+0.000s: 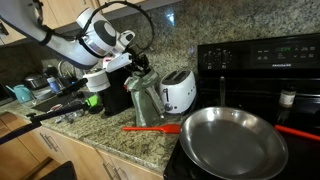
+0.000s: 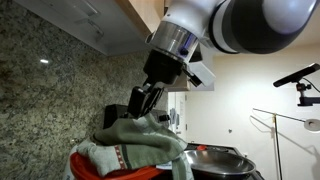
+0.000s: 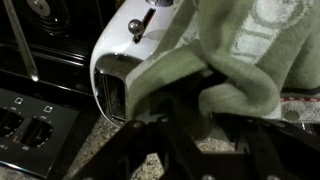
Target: Put the green towel on the orange lid
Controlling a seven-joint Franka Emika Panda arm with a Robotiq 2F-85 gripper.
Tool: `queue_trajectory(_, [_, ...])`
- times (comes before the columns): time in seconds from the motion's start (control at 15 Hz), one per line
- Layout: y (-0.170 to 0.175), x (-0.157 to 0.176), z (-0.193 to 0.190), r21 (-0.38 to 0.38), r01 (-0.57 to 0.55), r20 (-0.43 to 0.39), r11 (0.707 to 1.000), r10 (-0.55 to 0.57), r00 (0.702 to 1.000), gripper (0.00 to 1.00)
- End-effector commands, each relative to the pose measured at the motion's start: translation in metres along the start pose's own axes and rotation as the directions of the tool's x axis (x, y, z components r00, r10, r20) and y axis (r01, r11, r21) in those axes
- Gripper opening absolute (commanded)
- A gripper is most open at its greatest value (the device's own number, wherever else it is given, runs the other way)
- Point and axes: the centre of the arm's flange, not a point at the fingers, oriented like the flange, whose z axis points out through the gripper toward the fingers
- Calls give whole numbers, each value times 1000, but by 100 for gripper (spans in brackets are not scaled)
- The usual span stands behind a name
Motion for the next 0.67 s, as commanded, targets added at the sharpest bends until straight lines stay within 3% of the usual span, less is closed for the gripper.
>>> queue_trajectory(0.0, [-5, 0, -13, -28, -3, 11, 1000, 4, 1000, 82])
queue_trajectory(0.13, [-7, 1, -16, -26, 0, 10, 1000, 0, 1000, 97])
queue_trajectory(0.6, [-9, 5, -32, -17, 8, -16, 1000, -8, 1000, 100])
